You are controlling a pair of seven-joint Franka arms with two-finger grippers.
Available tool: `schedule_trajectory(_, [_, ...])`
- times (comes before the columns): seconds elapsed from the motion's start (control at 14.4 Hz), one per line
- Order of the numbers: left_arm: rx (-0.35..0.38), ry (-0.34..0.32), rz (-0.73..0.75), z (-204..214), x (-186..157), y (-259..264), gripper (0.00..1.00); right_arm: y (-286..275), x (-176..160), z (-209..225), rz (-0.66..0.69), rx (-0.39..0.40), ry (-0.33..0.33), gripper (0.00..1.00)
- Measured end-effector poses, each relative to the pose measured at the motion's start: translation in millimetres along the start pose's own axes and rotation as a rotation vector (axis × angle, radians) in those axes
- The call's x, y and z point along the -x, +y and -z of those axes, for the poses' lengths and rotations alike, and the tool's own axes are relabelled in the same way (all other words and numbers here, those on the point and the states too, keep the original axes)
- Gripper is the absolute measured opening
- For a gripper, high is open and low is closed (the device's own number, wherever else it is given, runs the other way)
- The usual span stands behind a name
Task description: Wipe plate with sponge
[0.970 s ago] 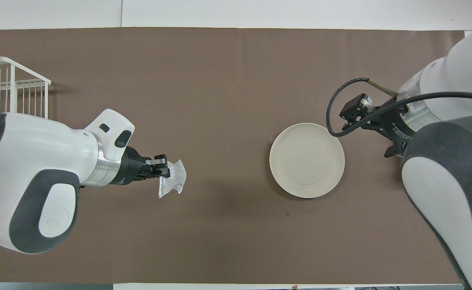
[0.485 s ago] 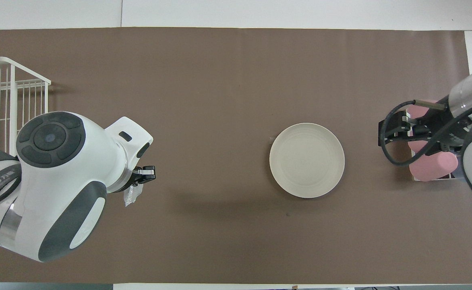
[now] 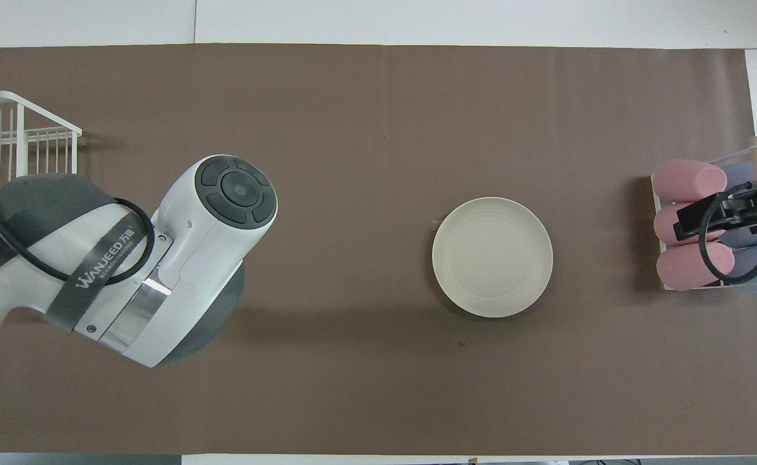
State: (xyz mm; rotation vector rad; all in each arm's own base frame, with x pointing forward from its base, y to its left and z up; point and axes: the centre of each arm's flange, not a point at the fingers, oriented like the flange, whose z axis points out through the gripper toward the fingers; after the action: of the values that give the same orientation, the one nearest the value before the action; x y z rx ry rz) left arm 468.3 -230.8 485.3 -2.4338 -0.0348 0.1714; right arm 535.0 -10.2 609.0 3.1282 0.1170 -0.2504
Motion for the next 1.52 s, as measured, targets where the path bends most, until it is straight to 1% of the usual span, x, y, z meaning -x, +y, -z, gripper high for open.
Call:
schedule_trajectory(0.07, [-0.06,0.003,0.008,-6,-5,-3,0.04,6,0,1,0.006,0.011,0.006,1.0])
schedule_trajectory(0.28, [-0.24,0.021,0.036,-20,-19,-14,0.04,19,0,1,0.001,0.01,0.013,1.0])
schedule_trajectory(0.48, [-0.41,0.065,0.055,-36,-44,-18,0.04,18,0,1,0.003,0.01,0.012,1.0])
schedule_trajectory(0.69, [-0.544,0.072,0.064,-69,-79,-22,0.04,18,0,1,0.003,0.01,0.012,1.0])
schedule_trajectory(0.83, [-0.601,0.065,0.07,-94,-108,-28,0.04,17,0,1,0.003,0.01,0.012,1.0])
schedule_trajectory(0.97, [-0.641,0.078,0.068,-116,-135,-38,0.04,16,0,1,-0.011,-0.001,0.014,1.0])
schedule_trajectory(1.11, [-0.65,0.11,0.054,-133,-155,-50,0.04,16,0,1,-0.04,-0.007,0.016,1.0])
schedule_trajectory(1.25, [-0.63,0.134,0.047,-147,-170,-66,0.04,16,0,2,-0.055,-0.008,0.016,1.0])
schedule_trajectory(1.39, [-0.593,0.158,0.048,-156,-182,-77,0.04,16,1,2,-0.061,-0.008,0.017,1.0])
schedule_trajectory(1.52, [-0.559,0.172,0.045,-161,-188,-77,0.04,16,1,2,-0.061,-0.008,0.017,1.0])
